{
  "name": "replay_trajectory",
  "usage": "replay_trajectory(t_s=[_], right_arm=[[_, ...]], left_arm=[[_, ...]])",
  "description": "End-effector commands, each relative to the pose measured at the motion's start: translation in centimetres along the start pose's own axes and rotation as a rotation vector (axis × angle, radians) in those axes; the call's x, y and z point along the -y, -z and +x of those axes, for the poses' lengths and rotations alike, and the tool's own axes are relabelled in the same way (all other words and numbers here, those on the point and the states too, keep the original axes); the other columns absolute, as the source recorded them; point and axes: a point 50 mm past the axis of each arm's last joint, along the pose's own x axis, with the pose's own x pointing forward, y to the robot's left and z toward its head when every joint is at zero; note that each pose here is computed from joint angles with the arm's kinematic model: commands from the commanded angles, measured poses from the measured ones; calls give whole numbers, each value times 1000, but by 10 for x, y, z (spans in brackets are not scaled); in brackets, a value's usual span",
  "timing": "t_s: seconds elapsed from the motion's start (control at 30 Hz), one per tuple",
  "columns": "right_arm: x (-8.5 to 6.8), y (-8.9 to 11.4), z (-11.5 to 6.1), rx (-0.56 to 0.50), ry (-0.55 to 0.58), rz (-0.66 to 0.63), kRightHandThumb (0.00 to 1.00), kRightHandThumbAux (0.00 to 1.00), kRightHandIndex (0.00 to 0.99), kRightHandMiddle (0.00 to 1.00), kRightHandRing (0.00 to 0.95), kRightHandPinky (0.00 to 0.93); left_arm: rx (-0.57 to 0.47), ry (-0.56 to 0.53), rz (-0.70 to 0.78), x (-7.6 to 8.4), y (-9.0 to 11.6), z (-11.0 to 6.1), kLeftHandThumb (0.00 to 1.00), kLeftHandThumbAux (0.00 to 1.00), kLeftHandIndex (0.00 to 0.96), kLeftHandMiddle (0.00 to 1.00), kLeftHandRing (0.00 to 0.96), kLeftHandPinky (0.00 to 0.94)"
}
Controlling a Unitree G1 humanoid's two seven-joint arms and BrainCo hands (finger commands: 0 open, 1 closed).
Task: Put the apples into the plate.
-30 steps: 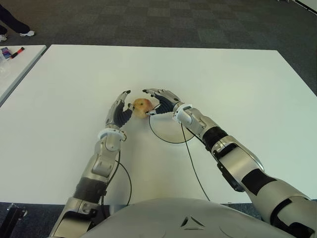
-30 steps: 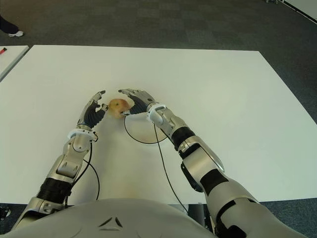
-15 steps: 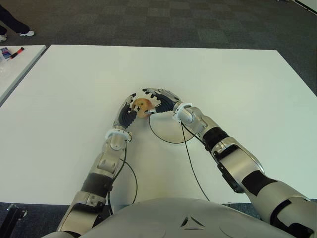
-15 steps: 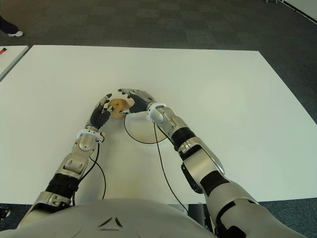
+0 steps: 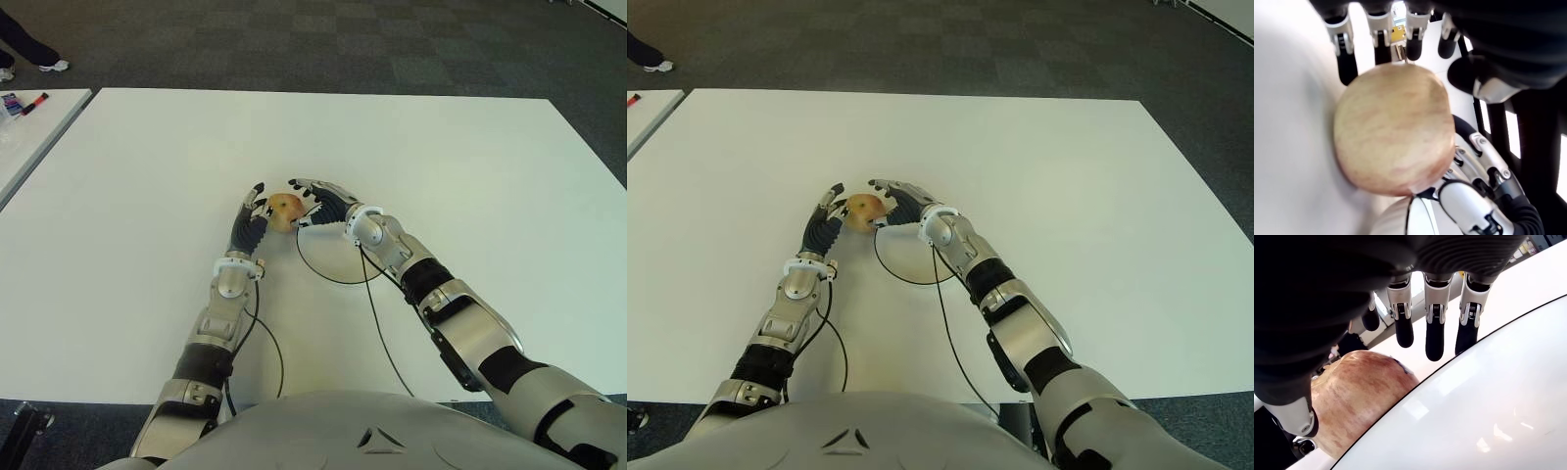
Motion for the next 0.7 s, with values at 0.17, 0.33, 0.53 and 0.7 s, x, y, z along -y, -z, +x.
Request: replay_trajectory(t_s=[0.17, 0.33, 0.53, 0.7], right_arm=[[-4, 5, -4, -40, 0, 46, 400, 579, 3, 154, 212, 295], [-3, 5, -4, -44, 5, 73, 380, 572, 5, 153, 216, 299], [-3, 5, -4, -46, 6, 86, 359, 568, 7, 154, 219, 303], [-3, 6, -4, -55, 4, 100, 349, 567, 8, 155, 221, 305]], left_arm=[[14, -57, -69, 2, -3, -2, 623, 491, 18, 116, 161, 243], [-1, -77, -125, 5, -6, -2, 582, 550, 29, 122, 163, 247], [-14, -92, -182, 6, -7, -3, 520, 600, 40, 141, 179, 249], [-18, -122, -250, 6, -8, -4, 461, 618, 39, 151, 196, 278]])
